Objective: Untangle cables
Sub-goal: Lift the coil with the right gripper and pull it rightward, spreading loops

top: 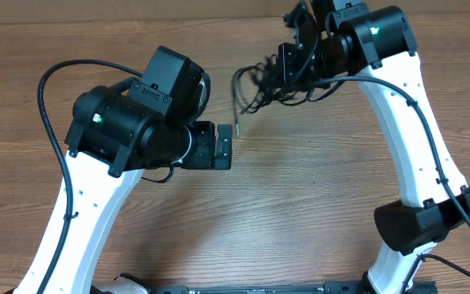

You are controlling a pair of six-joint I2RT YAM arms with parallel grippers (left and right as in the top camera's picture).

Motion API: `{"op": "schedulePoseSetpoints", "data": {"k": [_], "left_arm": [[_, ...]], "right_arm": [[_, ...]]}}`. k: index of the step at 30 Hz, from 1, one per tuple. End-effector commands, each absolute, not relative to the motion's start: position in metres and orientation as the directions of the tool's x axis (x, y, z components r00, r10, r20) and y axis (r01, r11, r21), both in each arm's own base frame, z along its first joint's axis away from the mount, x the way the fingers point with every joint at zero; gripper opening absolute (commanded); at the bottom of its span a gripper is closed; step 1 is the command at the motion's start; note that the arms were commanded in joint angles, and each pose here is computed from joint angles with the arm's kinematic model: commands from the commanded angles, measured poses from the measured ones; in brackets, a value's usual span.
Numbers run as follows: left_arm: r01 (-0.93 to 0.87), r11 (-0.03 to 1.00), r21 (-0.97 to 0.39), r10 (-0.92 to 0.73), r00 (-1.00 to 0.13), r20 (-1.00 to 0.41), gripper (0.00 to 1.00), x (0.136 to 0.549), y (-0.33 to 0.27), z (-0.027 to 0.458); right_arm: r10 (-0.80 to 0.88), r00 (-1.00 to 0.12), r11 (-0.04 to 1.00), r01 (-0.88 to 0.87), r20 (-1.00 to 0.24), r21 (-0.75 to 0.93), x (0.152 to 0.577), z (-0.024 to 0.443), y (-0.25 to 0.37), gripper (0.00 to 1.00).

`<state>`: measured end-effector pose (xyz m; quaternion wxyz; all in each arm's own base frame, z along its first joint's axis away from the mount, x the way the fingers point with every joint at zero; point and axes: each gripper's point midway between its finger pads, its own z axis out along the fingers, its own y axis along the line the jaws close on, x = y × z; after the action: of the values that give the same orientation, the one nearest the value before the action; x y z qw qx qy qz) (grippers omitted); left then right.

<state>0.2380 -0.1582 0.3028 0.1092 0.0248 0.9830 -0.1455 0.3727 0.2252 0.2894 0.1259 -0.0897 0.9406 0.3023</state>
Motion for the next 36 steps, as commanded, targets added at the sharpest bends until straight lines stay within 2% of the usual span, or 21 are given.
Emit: {"op": "schedulePoseSetpoints", "data": {"k": [1,2,4,5,7,9,10,12,14,16,17,20,22,24,26,29,31,34,36], "left_arm": [[0.096,0.958,-0.271,0.031,-0.971,-0.236,1.0,0.241,-0.158,0.303],[0.096,0.958,-0.271,0.031,-0.971,-0.236,1.0,0.241,-0.158,0.303],[0.096,0.958,-0.271,0.031,-0.971,-0.236,1.0,0.241,-0.158,0.303],[0.096,0.958,-0.271,0.031,-0.971,-0.236,1.0,0.241,-0.158,0.303],[0.095,0.958,-0.27,0.031,-0.972,-0.234,0.99,0.24,-0.158,0.303],[0.095,0.959,-0.269,0.031,-0.972,-0.231,0.99,0.239,-0.157,0.303],[0.095,0.959,-0.269,0.031,-0.972,-0.231,1.0,0.239,-0.157,0.303],[0.095,0.958,-0.27,0.031,-0.972,-0.233,1.0,0.24,-0.158,0.303],[0.095,0.958,-0.27,0.031,-0.972,-0.233,1.0,0.24,-0.158,0.303],[0.095,0.958,-0.27,0.031,-0.972,-0.233,1.0,0.24,-0.158,0.303],[0.095,0.958,-0.27,0.031,-0.972,-0.232,1.0,0.24,-0.158,0.303],[0.094,0.959,-0.269,0.031,-0.973,-0.23,0.99,0.239,-0.157,0.303],[0.094,0.959,-0.269,0.031,-0.973,-0.23,1.0,0.239,-0.157,0.303],[0.094,0.959,-0.269,0.031,-0.973,-0.23,1.0,0.239,-0.157,0.302],[0.094,0.959,-0.268,0.031,-0.973,-0.23,1.0,0.239,-0.157,0.303],[0.095,0.958,-0.27,0.031,-0.972,-0.234,0.99,0.24,-0.158,0.303],[0.095,0.958,-0.27,0.031,-0.972,-0.234,1.0,0.24,-0.158,0.303],[0.095,0.958,-0.269,0.031,-0.972,-0.232,1.0,0.24,-0.158,0.302],[0.094,0.959,-0.269,0.031,-0.973,-0.23,0.99,0.24,-0.158,0.302]], "right_arm": [[-0.187,-0.926,0.729,-0.355,-0.329,0.586,0.366,0.293,0.238,0.04],[-0.142,-0.937,0.795,-0.3,-0.319,0.527,0.376,0.283,0.226,0.04],[0.069,-0.958,0.93,-0.04,-0.28,0.367,0.394,0.263,0.187,0.04],[0.204,-0.941,0.951,0.125,-0.27,0.283,0.398,0.255,0.164,0.04],[0.293,-0.921,0.943,0.234,-0.257,0.238,0.395,0.251,0.151,0.04],[0.198,-0.954,0.939,0.119,-0.225,0.322,0.39,0.255,0.172,0.04],[0.076,-0.972,0.911,-0.022,-0.221,0.412,0.384,0.261,0.194,0.04],[-0.143,-0.954,0.767,-0.275,-0.263,0.579,0.365,0.281,0.232,0.04],[-0.22,-0.93,0.666,-0.364,-0.295,0.65,0.354,0.293,0.247,0.04],[-0.207,-0.935,0.678,-0.349,-0.287,0.647,0.355,0.292,0.246,0.04],[-0.173,-0.947,0.723,-0.308,-0.27,0.618,0.36,0.287,0.24,0.04],[0.11,-0.976,0.9,0.017,-0.188,0.435,0.381,0.261,0.197,0.04],[0.212,-0.96,0.926,0.138,-0.184,0.35,0.384,0.254,0.177,0.04],[0.194,-0.966,0.926,0.122,-0.173,0.358,0.381,0.254,0.179,0.04],[0.036,-0.985,0.879,-0.048,-0.166,0.474,0.37,0.263,0.205,0.04],[-0.234,-0.939,0.648,-0.345,-0.253,0.679,0.343,0.294,0.248,0.04],[-0.273,-0.919,0.562,-0.392,-0.284,0.729,0.335,0.305,0.258,0.04],[-0.258,-0.919,0.587,-0.394,-0.298,0.707,0.342,0.302,0.256,0.04],[-0.156,-0.954,0.727,-0.285,-0.255,0.625,0.36,0.286,0.24,0.04]]}}
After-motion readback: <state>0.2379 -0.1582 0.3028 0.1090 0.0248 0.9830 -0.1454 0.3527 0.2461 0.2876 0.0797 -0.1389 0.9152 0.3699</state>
